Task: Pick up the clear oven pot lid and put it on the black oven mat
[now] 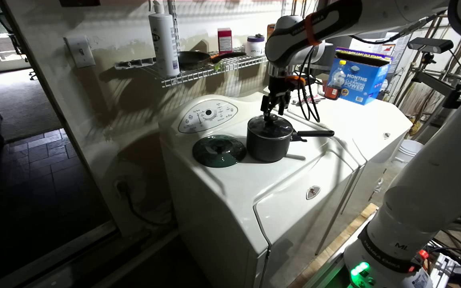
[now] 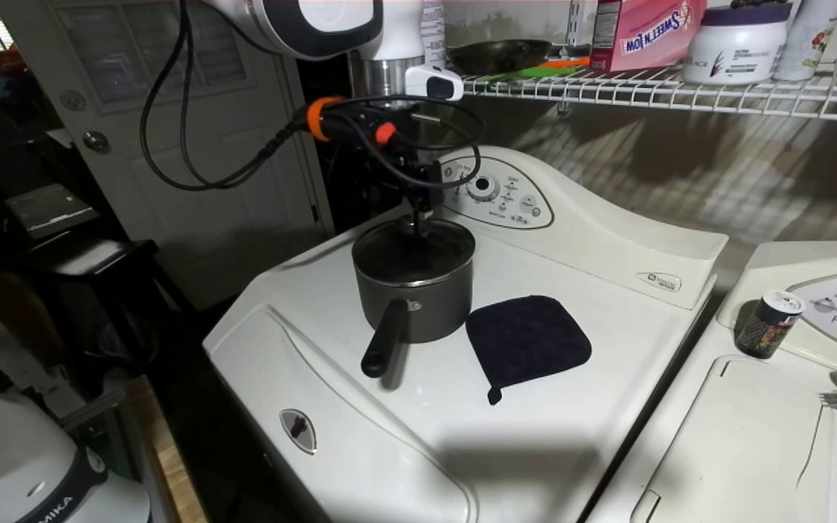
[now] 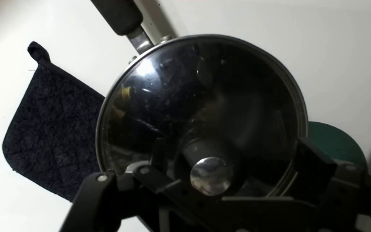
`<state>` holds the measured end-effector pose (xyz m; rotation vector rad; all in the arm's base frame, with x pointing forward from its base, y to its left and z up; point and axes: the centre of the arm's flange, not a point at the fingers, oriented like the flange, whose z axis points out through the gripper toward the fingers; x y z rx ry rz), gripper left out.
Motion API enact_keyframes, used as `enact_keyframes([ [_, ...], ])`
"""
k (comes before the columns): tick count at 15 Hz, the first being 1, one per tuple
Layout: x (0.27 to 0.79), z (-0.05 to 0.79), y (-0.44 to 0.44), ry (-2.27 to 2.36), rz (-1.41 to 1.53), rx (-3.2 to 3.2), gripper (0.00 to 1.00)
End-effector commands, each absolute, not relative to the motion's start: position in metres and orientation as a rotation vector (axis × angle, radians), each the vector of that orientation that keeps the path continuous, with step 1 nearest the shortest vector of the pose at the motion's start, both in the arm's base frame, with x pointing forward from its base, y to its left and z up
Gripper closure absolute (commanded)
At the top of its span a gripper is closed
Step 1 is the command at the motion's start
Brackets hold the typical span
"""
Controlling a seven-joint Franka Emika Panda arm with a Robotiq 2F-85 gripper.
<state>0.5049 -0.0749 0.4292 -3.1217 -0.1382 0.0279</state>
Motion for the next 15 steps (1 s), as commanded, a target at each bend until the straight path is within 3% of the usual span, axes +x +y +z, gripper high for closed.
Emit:
enact_keyframes([
  [1,0.515,0.429,-0.075,-0.174,0.014,-3.107,0.00],
  [11,0.523,0.428,-0.077,-0.183,-0.010,-3.109,0.01],
  [12,0.523,0.428,-0.077,-0.183,-0.009,-3.111,0.25],
  [14,0.525,0.427,-0.078,-0.182,-0.010,-3.114,0.27],
  [15,0.526,0.428,-0.078,-0.181,-0.010,-3.115,0.35],
])
